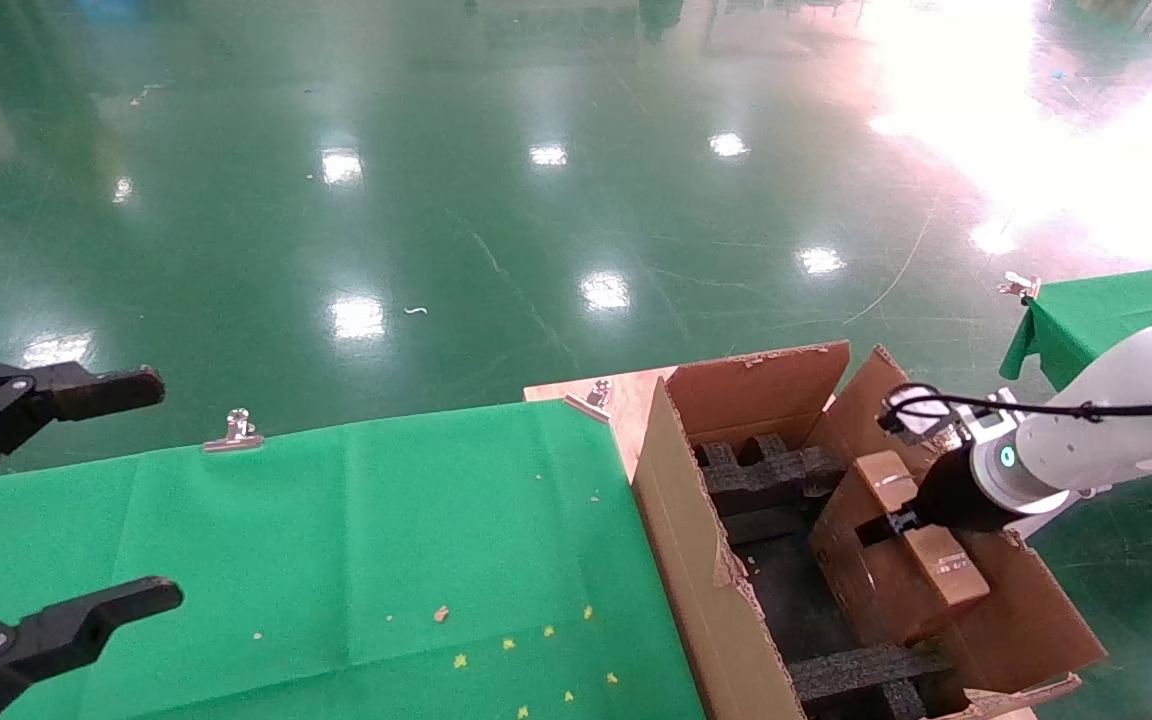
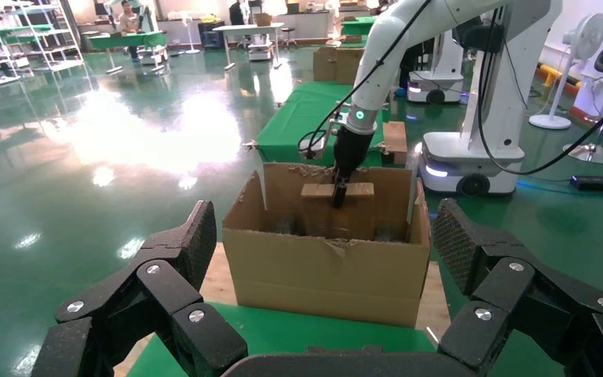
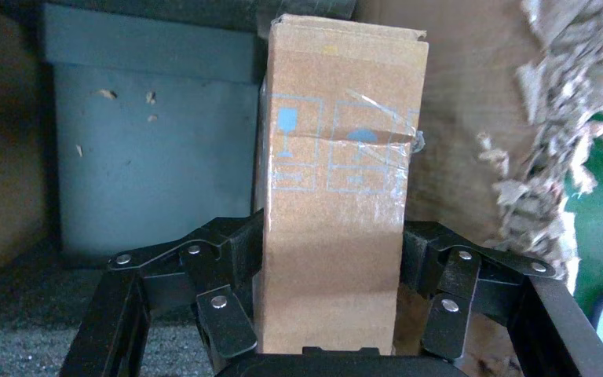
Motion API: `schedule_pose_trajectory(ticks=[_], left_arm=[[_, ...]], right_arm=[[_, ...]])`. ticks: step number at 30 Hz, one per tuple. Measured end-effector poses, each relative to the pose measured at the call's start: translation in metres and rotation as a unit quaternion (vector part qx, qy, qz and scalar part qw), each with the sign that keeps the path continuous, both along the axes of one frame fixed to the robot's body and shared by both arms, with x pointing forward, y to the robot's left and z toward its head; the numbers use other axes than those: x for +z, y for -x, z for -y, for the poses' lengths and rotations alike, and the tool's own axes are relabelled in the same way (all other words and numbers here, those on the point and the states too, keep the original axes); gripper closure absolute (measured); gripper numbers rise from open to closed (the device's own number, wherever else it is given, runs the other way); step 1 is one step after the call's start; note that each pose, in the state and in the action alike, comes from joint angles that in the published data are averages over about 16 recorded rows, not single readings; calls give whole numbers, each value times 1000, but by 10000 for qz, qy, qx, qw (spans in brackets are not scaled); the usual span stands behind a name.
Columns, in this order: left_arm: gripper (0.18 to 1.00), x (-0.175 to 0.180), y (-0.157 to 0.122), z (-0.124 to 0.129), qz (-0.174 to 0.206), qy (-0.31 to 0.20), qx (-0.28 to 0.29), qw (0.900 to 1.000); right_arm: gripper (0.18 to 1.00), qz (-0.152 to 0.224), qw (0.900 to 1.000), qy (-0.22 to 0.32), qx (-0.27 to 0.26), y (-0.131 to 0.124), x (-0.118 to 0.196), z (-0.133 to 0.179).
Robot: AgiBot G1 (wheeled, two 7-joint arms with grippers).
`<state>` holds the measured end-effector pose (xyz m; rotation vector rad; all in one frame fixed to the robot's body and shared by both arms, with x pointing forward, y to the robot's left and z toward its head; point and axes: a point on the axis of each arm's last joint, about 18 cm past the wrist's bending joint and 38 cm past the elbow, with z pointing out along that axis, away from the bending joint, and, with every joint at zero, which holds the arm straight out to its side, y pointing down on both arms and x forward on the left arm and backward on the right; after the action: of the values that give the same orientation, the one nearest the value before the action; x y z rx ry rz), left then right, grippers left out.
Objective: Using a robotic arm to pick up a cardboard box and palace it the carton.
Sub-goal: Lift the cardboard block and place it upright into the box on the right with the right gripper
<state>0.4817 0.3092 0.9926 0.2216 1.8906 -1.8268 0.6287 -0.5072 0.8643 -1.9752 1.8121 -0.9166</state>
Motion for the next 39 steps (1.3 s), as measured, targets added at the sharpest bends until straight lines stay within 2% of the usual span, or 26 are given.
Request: schedule_pose_trajectory(ticks=[15,29,39], left_arm=[[184,0,0,0,0,0,0,10000],[184,0,0,0,-1,2,1,10000],[184,0,0,0,-1,3,2,10000]], right_arm=[[876,-312,9995,48,-7,0,-23,-5],[873,-492,9987,115,78,-4,-32,-10],[811,-467,9988,112,78,-4,-29,-10]])
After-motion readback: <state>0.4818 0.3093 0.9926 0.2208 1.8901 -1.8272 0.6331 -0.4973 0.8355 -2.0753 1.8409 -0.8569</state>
